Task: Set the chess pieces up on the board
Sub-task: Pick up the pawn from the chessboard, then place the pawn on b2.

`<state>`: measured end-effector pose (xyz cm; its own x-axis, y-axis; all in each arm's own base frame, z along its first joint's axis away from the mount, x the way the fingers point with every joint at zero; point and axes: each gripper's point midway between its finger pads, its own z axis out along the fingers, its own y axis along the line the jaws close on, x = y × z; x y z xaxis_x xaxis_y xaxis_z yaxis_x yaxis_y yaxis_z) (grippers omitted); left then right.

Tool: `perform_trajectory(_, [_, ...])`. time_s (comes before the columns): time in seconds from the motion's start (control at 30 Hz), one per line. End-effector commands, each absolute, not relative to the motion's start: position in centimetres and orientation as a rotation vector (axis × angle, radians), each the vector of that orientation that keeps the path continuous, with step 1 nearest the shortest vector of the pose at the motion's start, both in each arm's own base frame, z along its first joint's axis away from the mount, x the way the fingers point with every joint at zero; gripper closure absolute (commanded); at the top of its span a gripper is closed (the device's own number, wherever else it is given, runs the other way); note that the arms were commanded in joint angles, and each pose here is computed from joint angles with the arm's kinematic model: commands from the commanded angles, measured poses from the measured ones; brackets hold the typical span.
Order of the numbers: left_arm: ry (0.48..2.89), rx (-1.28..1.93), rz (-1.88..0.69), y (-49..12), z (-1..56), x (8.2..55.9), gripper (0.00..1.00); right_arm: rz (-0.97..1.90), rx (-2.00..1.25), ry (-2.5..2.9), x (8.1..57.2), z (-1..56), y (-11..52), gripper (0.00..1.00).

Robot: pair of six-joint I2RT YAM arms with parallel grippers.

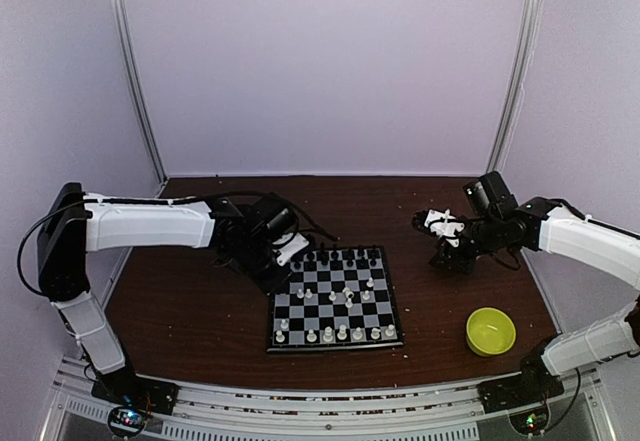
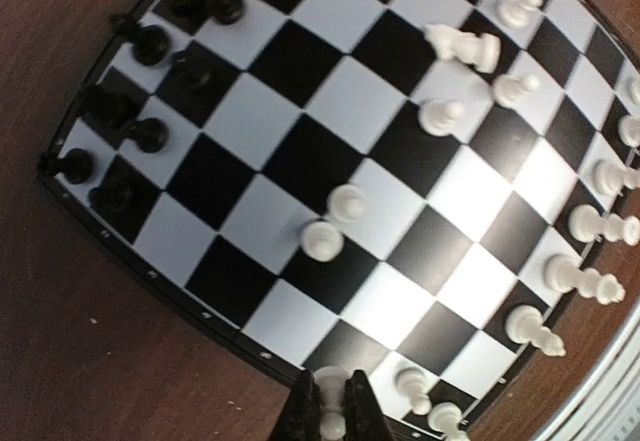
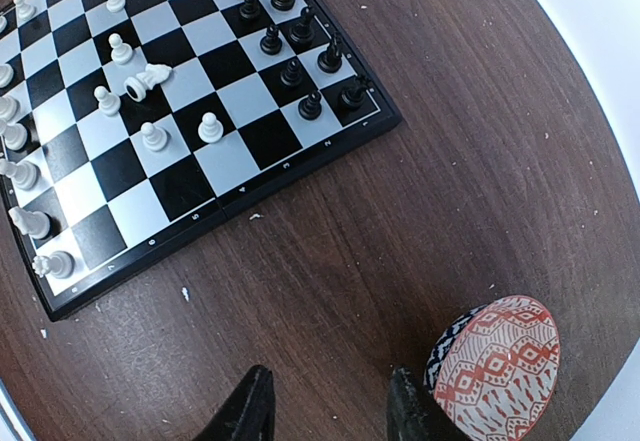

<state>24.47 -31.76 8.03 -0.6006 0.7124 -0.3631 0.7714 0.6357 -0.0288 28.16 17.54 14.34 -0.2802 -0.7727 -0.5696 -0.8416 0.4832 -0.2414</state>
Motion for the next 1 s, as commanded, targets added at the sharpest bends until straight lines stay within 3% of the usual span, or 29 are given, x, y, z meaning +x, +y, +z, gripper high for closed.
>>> perform_trajectory(0.0, [2.460,1.396,-0.431,-34.0,7.9,20.8,0.96,0.125,-1.335,2.094,28.3,14.5,17.6,0.62])
perform_trajectory(0.37, [2.453,1.581,-0.416,-35.7,5.0,18.2,0.95,0.124,-1.334,2.095,28.3,14.5,17.5,0.62])
perform_trajectory(0.97, [2.481,1.563,-0.267,-35.2,3.6,19.5,0.91,0.124,-1.338,2.100,28.3,14.3,17.5,0.62])
